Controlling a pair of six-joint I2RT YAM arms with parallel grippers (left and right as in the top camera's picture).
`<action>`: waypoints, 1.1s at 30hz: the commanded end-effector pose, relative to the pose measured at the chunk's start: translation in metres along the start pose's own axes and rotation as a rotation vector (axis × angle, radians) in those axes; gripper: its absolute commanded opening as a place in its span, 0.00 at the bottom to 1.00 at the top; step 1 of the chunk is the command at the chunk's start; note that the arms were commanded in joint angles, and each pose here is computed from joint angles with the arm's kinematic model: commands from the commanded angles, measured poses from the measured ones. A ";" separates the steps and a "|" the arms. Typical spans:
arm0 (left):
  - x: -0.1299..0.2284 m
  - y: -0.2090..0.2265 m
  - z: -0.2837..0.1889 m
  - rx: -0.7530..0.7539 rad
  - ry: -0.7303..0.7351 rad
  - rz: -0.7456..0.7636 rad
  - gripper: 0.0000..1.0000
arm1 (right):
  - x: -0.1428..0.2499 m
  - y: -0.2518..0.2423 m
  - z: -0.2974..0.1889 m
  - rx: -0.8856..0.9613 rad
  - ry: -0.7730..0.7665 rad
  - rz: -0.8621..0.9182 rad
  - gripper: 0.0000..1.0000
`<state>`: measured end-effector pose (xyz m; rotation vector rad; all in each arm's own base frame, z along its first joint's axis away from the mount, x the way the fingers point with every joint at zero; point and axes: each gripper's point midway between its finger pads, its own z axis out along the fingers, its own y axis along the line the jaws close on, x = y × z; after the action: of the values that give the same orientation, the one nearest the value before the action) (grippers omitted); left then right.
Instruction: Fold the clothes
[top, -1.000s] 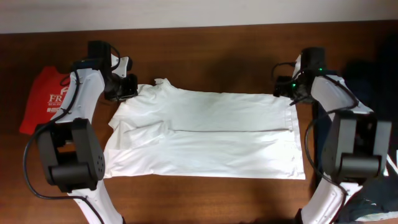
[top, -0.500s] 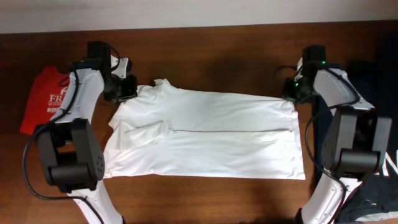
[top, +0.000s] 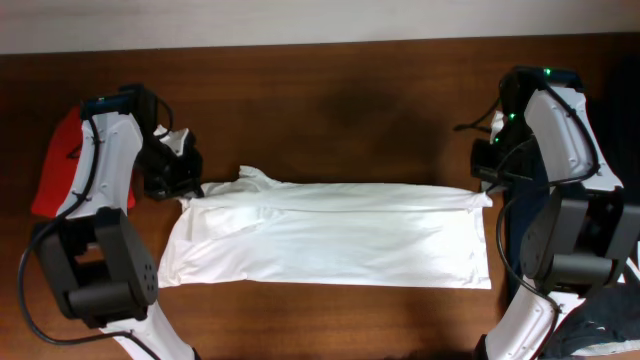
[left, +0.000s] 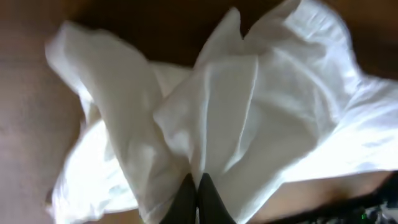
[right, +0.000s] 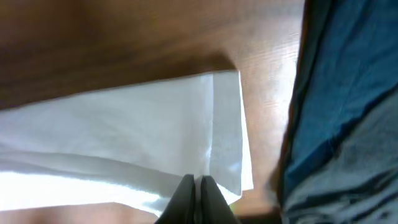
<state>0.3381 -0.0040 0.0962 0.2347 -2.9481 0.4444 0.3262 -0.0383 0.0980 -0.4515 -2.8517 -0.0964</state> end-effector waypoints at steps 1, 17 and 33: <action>0.018 0.010 -0.019 -0.083 0.009 -0.020 0.00 | 0.012 -0.008 -0.007 0.029 0.019 -0.019 0.05; 0.081 0.044 0.040 -0.185 0.258 -0.111 0.01 | 0.055 -0.028 0.061 0.105 0.220 -0.012 0.09; 0.059 0.024 0.010 -0.127 0.069 -0.074 0.22 | 0.054 -0.027 0.068 0.096 0.207 -0.001 0.26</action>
<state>0.2413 0.0111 0.0546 0.2866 -2.6691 0.1871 0.2469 -0.0405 0.0403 -0.3628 -2.6052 0.0123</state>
